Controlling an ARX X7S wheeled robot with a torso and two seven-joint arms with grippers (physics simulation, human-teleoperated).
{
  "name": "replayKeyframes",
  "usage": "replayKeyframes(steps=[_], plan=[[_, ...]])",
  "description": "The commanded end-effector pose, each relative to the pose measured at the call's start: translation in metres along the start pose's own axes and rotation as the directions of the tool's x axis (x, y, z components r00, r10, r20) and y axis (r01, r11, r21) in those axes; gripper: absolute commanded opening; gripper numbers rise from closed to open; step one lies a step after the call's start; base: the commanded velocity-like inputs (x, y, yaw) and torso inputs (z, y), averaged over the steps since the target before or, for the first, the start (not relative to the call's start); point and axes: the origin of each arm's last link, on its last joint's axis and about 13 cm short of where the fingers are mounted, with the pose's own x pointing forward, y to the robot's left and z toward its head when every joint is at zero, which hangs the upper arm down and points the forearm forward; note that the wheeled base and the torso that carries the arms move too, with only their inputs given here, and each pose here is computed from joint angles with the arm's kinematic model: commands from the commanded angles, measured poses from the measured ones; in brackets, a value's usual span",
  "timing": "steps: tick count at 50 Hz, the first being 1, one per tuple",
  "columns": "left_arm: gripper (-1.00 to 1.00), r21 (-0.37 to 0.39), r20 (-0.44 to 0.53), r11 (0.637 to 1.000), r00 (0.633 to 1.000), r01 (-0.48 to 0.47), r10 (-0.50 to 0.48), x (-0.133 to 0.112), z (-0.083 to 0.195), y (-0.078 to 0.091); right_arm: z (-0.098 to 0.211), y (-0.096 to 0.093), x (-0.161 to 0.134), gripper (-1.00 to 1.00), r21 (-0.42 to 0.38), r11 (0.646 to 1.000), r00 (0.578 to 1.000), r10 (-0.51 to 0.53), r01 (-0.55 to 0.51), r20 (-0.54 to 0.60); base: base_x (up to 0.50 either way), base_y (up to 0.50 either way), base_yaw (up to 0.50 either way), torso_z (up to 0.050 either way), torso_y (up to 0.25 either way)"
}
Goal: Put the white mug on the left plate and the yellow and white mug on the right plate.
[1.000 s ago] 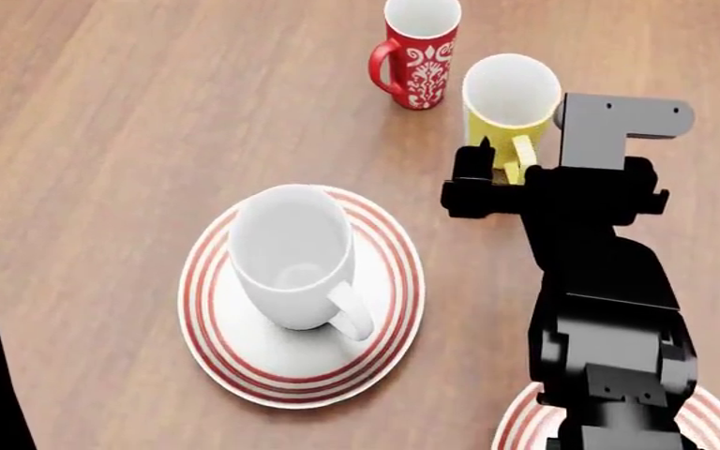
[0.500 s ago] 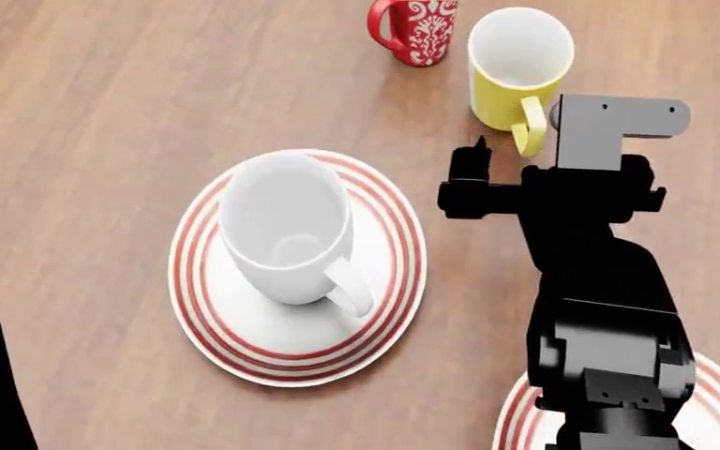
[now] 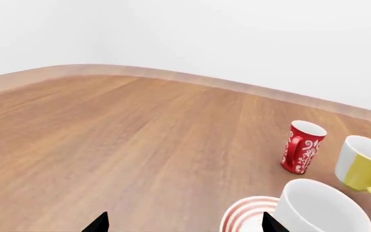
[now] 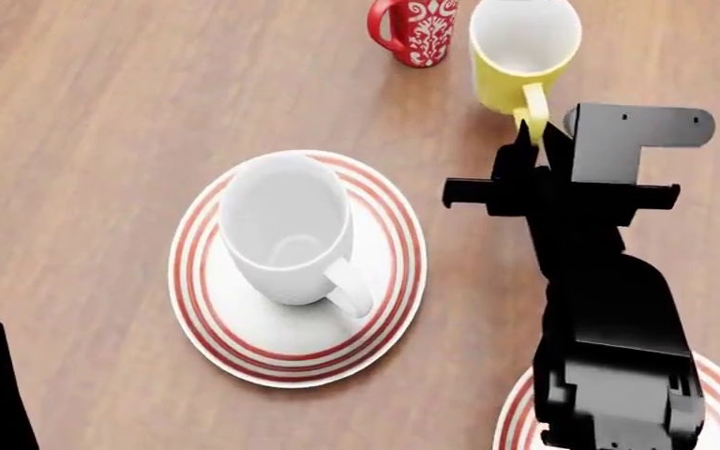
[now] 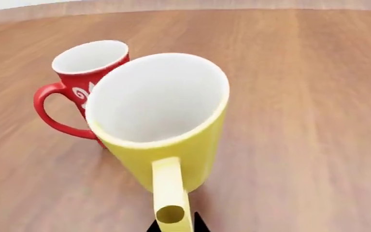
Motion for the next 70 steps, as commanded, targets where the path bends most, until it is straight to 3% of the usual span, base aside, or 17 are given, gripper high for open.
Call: replayKeyframes(steps=[1,10,19,35,39,42,52,70], plan=[[1.0,0.001,-0.002,1.0,1.0,-0.002,0.002,0.001,-0.001,0.0,0.006,-0.001,-0.021,-1.0,-0.007,1.0,0.985,0.005,-0.004,0.175,0.0,0.0,0.0,0.0,0.0],[1.0,0.002,-0.004,1.0,1.0,-0.003,0.003,0.001,-0.002,0.0,0.004,0.001,-0.041,-1.0,-0.038,0.999,0.968,0.01,0.0,0.252,0.0,0.0,0.0,0.0,0.0],[1.0,0.003,-0.008,1.0,1.0,-0.001,0.001,0.002,-0.003,0.0,0.003,0.007,-0.065,-1.0,-0.052,0.999,0.979,0.003,0.007,0.202,0.0,0.0,0.0,0.0,0.0],[1.0,0.003,-0.008,1.0,1.0,-0.002,0.002,0.002,-0.003,0.001,0.002,0.007,-0.066,-1.0,-0.05,0.999,0.984,0.0,0.009,0.18,0.0,0.0,0.0,0.0,0.0],[1.0,0.005,-0.008,1.0,1.0,-0.004,0.004,0.001,-0.002,-0.002,-0.007,0.009,-0.089,-1.0,0.012,0.998,0.989,0.065,-0.067,0.131,0.0,0.0,0.0,0.0,0.0],[1.0,0.008,-0.002,1.0,1.0,-0.003,0.003,0.001,0.0,-0.003,-0.009,0.008,-0.102,-1.0,-0.001,0.996,0.99,0.092,-0.092,0.107,0.0,0.0,0.0,0.0,0.0],[1.0,0.003,0.002,1.0,1.0,-0.014,0.014,0.001,0.001,-0.001,-0.002,0.004,-0.139,-1.0,-0.024,0.997,0.99,0.071,-0.069,0.123,0.0,0.0,0.0,0.0,0.0],[1.0,0.006,-0.002,1.0,1.0,-0.015,0.015,0.001,0.001,0.001,-0.018,0.0,-0.211,-1.0,-0.034,0.996,0.989,0.084,-0.081,0.119,0.0,0.0,0.0,0.0,0.0]])
